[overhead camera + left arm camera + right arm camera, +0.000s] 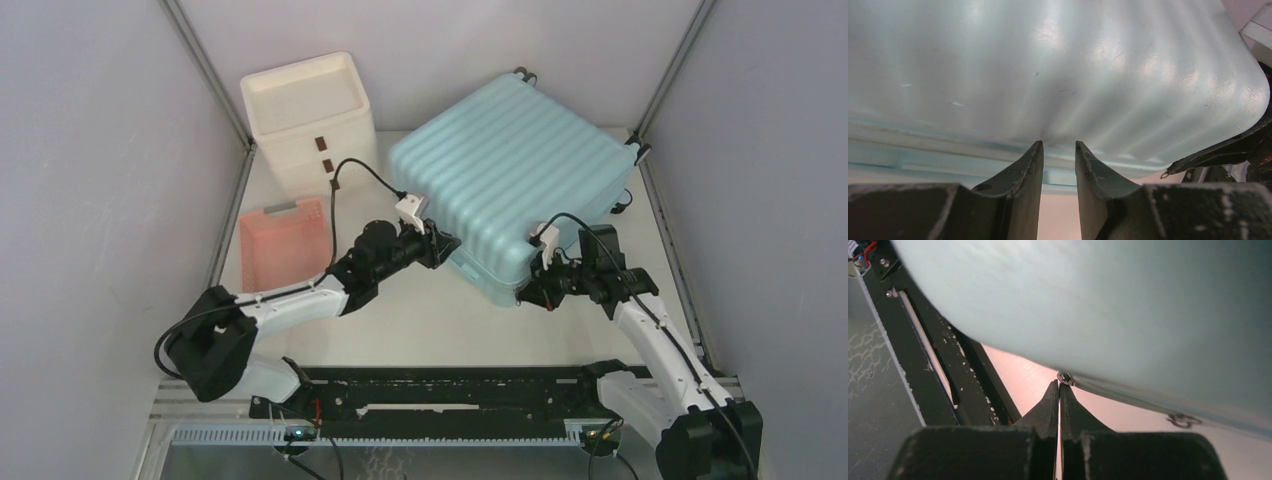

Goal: Open, take out, and arrange the luggage

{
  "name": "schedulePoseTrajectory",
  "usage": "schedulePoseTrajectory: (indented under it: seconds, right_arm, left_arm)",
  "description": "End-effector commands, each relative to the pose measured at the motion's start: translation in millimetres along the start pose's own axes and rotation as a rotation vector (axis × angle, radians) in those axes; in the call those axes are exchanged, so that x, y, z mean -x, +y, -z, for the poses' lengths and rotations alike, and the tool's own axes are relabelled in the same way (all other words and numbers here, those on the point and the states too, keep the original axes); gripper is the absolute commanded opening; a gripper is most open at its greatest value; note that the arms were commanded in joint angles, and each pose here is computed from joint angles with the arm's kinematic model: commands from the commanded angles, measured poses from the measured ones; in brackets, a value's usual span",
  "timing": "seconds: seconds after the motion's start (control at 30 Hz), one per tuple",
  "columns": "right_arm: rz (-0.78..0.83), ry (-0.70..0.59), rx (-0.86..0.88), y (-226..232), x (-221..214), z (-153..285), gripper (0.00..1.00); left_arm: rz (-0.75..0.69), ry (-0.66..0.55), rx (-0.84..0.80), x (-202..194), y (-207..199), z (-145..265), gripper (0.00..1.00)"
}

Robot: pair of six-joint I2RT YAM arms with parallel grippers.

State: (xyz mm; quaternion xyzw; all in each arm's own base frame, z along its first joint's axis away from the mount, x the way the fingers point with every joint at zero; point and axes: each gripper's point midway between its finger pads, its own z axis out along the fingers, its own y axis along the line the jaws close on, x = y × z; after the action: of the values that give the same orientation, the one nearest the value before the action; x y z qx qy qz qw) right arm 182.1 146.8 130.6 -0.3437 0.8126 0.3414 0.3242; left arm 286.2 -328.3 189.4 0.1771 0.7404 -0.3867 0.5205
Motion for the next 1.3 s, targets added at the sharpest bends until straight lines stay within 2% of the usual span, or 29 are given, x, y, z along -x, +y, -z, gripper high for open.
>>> schedulePoseTrajectory:
  seconds: [0.0, 0.2, 0.37, 0.47, 0.53, 0.63, 0.7, 0.8, 0.93, 1.07, 1.27]
  right_arm:
    - [0.017, -0.04, 0.11, 35.3, 26.4, -6.4, 0.0]
    - [0.033, -0.196, -0.04, 41.9, 54.3, -18.1, 0.0]
    - [-0.127, -0.282, -0.178, 38.5, 61.9, -28.9, 0.0]
    - [-0.224, -0.306, -0.131, 48.1, 59.7, -32.9, 0.0]
    - [-0.225, -0.31, -0.082, 59.2, 58.8, -34.6, 0.0]
    - [-0.177, -0.323, -0.06, 65.0, 60.5, -31.7, 0.18]
    - [-0.104, -0.296, -0.049, 68.6, 56.6, -26.8, 0.27]
    - [0.109, -0.228, -0.045, 70.5, 42.5, -15.5, 0.4]
    - [0.419, -0.12, -0.069, 63.8, 25.6, 4.2, 0.62]
    - [0.581, -0.026, -0.021, 62.9, 12.9, 25.3, 0.71]
    - [0.424, -0.057, -0.026, 44.9, 23.1, 50.8, 0.73]
  left_arm:
    - [-0.028, -0.084, -0.116, 29.4, -28.9, -16.4, 0.34]
    - [-0.014, -0.069, -0.149, 22.0, -34.6, -30.3, 0.34]
    - [-0.001, -0.053, -0.169, 13.5, -39.1, -36.8, 0.34]
    - [0.002, -0.045, -0.17, 9.1, -39.4, -37.1, 0.34]
    - [0.002, -0.05, -0.163, 8.8, -37.4, -35.1, 0.35]
    - [-0.003, -0.06, -0.147, 8.9, -34.2, -27.1, 0.39]
    - [-0.007, -0.068, -0.133, 8.1, -31.4, -16.9, 0.42]
    - [-0.005, -0.07, -0.116, 4.0, -28.4, 5.3, 0.47]
    - [0.003, -0.058, -0.079, -8.1, -21.8, 39.2, 0.55]
    - [-0.015, -0.059, -0.024, -12.9, -18.9, 65.9, 0.63]
    - [-0.035, -0.073, 0.023, -14.4, -37.1, 78.1, 0.65]
